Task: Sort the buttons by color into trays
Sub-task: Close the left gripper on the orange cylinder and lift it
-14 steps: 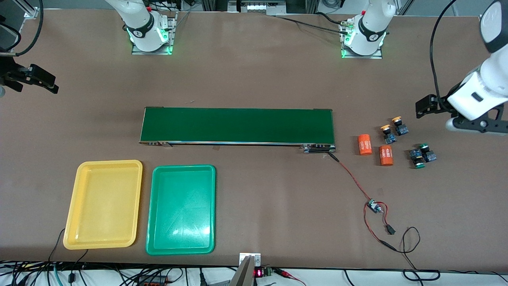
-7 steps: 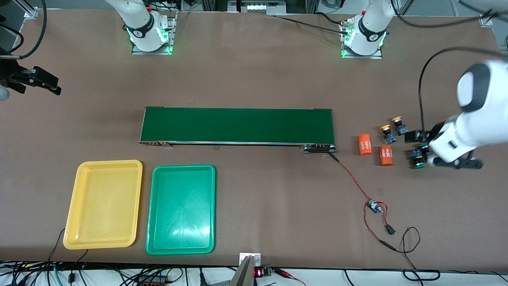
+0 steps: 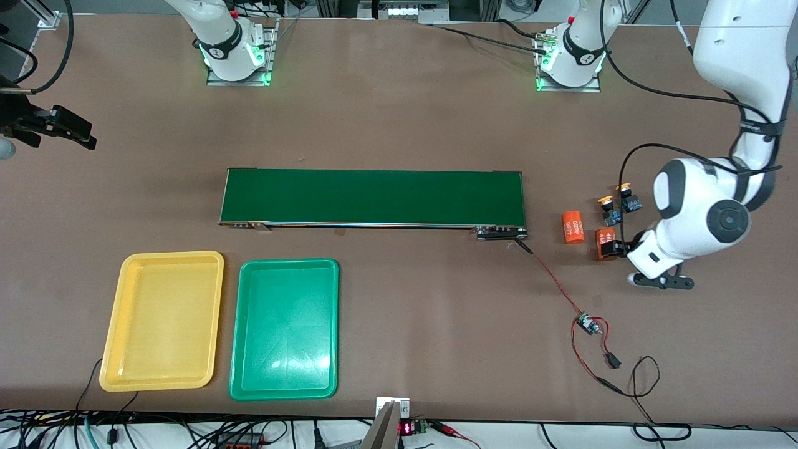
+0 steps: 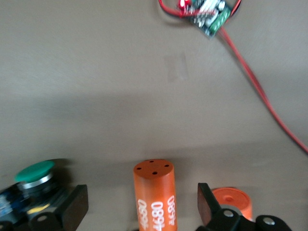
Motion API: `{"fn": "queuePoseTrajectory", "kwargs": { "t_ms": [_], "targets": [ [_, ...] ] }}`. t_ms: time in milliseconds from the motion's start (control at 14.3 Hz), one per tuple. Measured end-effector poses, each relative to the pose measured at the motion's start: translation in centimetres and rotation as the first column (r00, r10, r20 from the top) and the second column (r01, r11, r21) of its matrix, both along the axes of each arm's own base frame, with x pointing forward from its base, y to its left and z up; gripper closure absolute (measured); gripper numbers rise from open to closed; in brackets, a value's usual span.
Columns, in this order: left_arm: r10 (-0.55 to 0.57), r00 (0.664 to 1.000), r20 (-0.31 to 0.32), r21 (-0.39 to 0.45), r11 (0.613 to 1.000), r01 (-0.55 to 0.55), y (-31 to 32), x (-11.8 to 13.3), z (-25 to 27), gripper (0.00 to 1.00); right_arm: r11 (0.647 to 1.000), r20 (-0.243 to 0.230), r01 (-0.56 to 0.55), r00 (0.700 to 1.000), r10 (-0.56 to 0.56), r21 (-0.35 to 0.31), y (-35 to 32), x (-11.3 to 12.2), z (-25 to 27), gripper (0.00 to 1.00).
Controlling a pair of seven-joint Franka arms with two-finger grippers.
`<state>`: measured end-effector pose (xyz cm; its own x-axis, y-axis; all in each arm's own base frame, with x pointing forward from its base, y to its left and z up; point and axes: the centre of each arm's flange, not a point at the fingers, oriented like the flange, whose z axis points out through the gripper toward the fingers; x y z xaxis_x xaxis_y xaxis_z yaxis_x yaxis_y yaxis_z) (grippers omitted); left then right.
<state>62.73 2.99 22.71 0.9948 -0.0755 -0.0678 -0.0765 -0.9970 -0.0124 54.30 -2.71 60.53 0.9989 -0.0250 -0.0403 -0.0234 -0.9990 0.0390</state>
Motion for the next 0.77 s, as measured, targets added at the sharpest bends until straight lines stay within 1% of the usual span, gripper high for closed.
{"fn": "queuePoseTrajectory", "kwargs": {
  "t_ms": [209,279,348,488,557,627,697,767],
  "targets": [
    [-0.007,1.0,0.009,-0.004,1.0,0.007,-0.2,-2.1,-2.8,0.0,1.0,-0.004,0.0,1.0,0.0,0.0,0.0,0.2,-0.3,0.0],
    [-0.013,1.0,0.02,-0.006,1.0,0.013,-0.2,-2.4,-3.5,0.04,1.0,-0.005,0.001,1.0,-0.001,0.0,-0.1,0.3,-0.4,0.0],
    [-0.021,0.999,0.029,-0.007,1.0,0.021,0.1,-2.6,-4.0,0.04,1.0,-0.006,0.002,1.0,-0.002,0.0,-0.1,0.3,-0.5,0.0],
    [-0.023,0.999,0.031,-0.009,1.0,0.023,1.1,-2.8,-4.8,0.18,1.0,-0.005,0.003,1.0,-0.003,0.0,-0.2,0.3,-0.5,0.0],
    [-0.026,0.999,0.028,-0.01,1.0,0.026,1.4,-2.9,-4.9,0.33,1.0,-0.005,0.004,1.0,-0.004,0.0,-0.2,0.3,-0.5,0.0],
    [-0.03,0.999,0.026,-0.01,0.999,0.03,1.5,-2.9,-5.0,0.46,1.0,-0.005,0.005,1.0,-0.005,0.0,-0.3,0.3,-0.5,0.0],
    [-0.034,0.999,0.027,-0.011,0.999,0.034,1.3,-2.8,-4.8,0.5,1.0,-0.005,0.006,1.0,-0.006,0.0,-0.3,0.3,-0.5,0.0],
    [-0.038,0.999,0.03,-0.013,0.999,0.039,1.0,-2.4,-4.3,0.5,1.0,-0.005,0.007,1.0,-0.007,0.0,-0.4,0.3,-0.5,0.0]
  ]
}}
